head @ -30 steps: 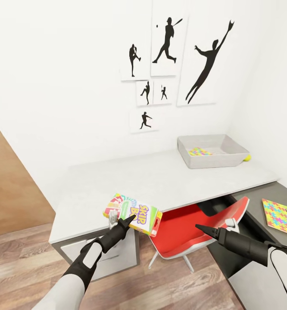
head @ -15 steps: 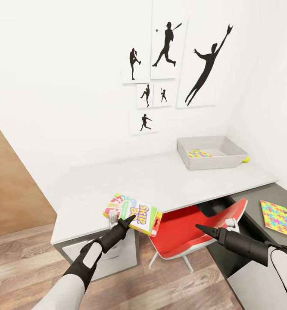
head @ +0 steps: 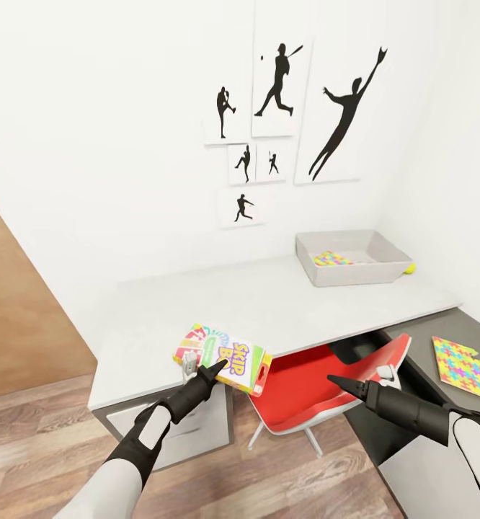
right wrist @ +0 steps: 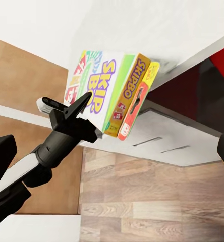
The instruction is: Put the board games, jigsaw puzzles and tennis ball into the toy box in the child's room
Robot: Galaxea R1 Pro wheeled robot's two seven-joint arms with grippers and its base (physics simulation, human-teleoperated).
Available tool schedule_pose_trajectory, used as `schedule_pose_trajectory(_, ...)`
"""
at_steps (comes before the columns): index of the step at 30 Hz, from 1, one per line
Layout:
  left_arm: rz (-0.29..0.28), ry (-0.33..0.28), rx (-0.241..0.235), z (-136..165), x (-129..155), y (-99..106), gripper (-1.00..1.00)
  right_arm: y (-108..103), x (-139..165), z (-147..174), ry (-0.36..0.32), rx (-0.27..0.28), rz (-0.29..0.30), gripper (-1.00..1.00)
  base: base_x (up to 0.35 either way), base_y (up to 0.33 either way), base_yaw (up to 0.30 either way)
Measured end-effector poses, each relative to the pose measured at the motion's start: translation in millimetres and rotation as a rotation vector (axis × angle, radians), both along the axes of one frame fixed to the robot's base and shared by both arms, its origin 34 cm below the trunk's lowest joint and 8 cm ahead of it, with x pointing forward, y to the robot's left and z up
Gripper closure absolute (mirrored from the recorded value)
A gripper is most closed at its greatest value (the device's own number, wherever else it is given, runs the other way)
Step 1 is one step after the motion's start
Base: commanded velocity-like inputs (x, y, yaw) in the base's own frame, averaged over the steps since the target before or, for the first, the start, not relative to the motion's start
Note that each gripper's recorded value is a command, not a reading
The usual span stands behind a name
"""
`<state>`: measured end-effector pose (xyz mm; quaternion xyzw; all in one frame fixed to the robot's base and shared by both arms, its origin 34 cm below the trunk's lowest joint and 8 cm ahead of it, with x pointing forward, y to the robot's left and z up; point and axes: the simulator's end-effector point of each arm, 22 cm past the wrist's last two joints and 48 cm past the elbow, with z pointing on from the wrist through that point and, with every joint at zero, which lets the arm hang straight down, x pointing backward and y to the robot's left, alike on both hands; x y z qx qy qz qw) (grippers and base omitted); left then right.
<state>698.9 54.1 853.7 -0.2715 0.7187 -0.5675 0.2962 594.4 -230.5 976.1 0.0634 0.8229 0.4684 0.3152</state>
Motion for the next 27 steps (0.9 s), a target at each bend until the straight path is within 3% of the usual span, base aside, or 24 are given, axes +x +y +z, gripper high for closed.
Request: schedule_pose_trajectory(27, -0.003, -0.038, -0.004, 43.9, -4.9, -0.5, 1.0, 0.2, -9.5, 37.7, -0.028, 0.002, 0.001, -1.0, 0.0, 0.0, -0.181)
